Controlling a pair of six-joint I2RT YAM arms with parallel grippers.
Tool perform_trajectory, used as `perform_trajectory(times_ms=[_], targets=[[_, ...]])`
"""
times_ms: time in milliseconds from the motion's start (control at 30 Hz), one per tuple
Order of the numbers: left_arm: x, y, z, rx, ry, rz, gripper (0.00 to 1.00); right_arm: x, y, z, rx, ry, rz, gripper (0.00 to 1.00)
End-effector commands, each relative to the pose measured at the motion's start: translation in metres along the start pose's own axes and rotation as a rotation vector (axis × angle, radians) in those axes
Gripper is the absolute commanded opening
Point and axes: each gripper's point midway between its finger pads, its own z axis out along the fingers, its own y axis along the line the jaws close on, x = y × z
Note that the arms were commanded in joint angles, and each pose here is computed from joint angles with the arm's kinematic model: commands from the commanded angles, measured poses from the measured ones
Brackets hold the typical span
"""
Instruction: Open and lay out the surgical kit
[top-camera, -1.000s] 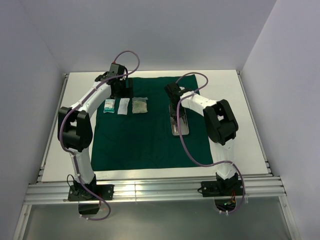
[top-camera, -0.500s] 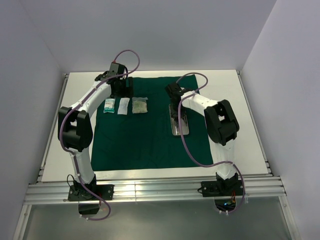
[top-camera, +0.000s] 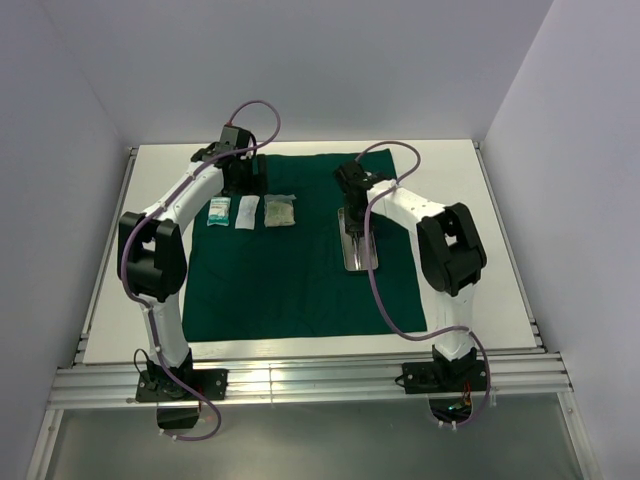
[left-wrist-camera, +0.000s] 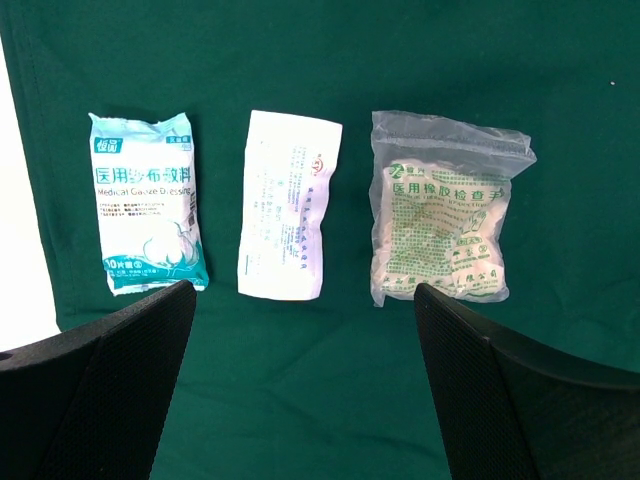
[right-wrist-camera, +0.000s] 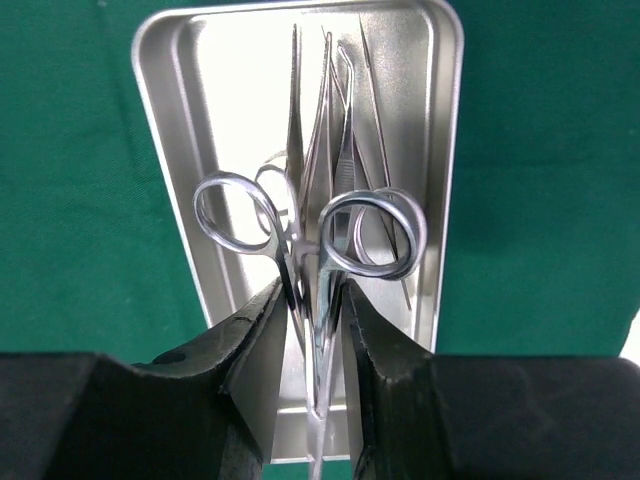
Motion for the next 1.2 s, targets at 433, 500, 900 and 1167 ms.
perform_trajectory(times_ms=[433,500,900,1167], targets=[[-0.014,0.004,-0.004,0.005,-0.034,-0.037,0.95,-0.012,0.017,-0.061,-0.081,-0.109,-0.037,0.0],[-0.011,0.008,-0.004,0.0,-0.03,-0.041,0.95,-0.011,0.017,-0.063,-0.082,-0.109,-0.037,0.0],[-0.006,0.014,-0.006,-0.008,-0.031,-0.046,0.95,-0.025,0.041,-0.131,-0.214,-0.247,-0.064,0.0],[-0.009,0.027,-0.012,-0.01,-0.043,-0.106,0.95,-0.015,0.088,-0.152,-0.358,-0.232,-0.112,0.0]])
